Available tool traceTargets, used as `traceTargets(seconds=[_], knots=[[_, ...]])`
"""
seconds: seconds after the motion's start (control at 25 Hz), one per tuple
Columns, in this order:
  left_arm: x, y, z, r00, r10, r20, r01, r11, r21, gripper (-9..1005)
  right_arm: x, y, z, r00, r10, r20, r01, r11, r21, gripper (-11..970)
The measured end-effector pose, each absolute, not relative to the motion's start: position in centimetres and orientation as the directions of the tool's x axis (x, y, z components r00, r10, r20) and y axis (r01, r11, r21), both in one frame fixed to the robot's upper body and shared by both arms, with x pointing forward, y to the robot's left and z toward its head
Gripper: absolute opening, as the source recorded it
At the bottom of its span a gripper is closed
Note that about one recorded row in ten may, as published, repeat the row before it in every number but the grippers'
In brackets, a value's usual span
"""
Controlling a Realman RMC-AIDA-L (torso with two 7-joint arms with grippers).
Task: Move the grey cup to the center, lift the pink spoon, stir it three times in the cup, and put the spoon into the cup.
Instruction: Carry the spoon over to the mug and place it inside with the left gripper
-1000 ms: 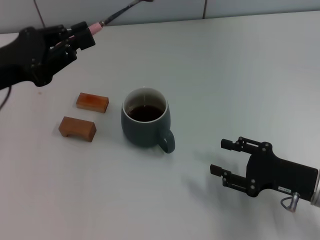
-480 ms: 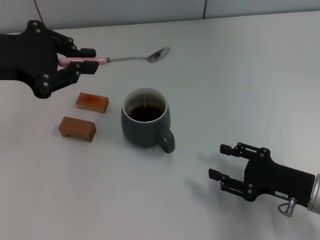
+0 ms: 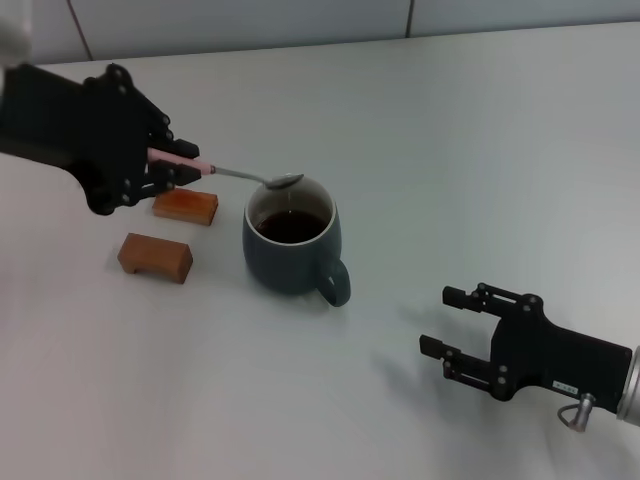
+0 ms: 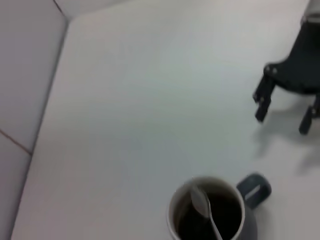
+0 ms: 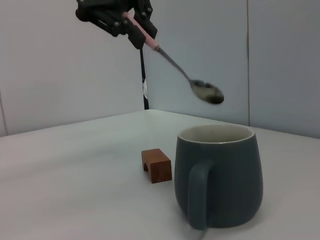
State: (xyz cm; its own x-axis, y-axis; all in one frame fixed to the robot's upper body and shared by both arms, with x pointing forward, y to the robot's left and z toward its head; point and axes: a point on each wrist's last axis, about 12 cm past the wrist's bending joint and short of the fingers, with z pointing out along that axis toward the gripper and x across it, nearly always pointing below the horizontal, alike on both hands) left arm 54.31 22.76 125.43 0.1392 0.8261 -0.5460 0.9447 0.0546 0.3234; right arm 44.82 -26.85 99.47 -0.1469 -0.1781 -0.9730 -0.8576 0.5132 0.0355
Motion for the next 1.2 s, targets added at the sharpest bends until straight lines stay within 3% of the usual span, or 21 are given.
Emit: traceTargets(seconds=[0.52, 0.88, 1.2], knots=[[54.7, 17.0, 125.2, 0.191, 0.949, -0.251, 0.926, -0.089, 0.367, 130, 45.0, -26.9, 99.5, -0.143, -0.180, -0.973, -0.859, 0.512, 0.032, 657], [54.3, 13.9, 124.7, 0.286, 0.944, -0.165, 0.904, -0.209, 0.373, 129, 44.9, -26.9, 99.5, -0.144, -0.180, -0.973, -0.858, 0.512, 0.032, 657], [55.4, 12.5, 123.3, 0.273, 0.959, -0.076, 0.907, -0.230, 0.353, 130, 44.9, -26.9, 99.5, -0.145, -0.180, -0.973, -0.858, 0.513, 0.033, 657]])
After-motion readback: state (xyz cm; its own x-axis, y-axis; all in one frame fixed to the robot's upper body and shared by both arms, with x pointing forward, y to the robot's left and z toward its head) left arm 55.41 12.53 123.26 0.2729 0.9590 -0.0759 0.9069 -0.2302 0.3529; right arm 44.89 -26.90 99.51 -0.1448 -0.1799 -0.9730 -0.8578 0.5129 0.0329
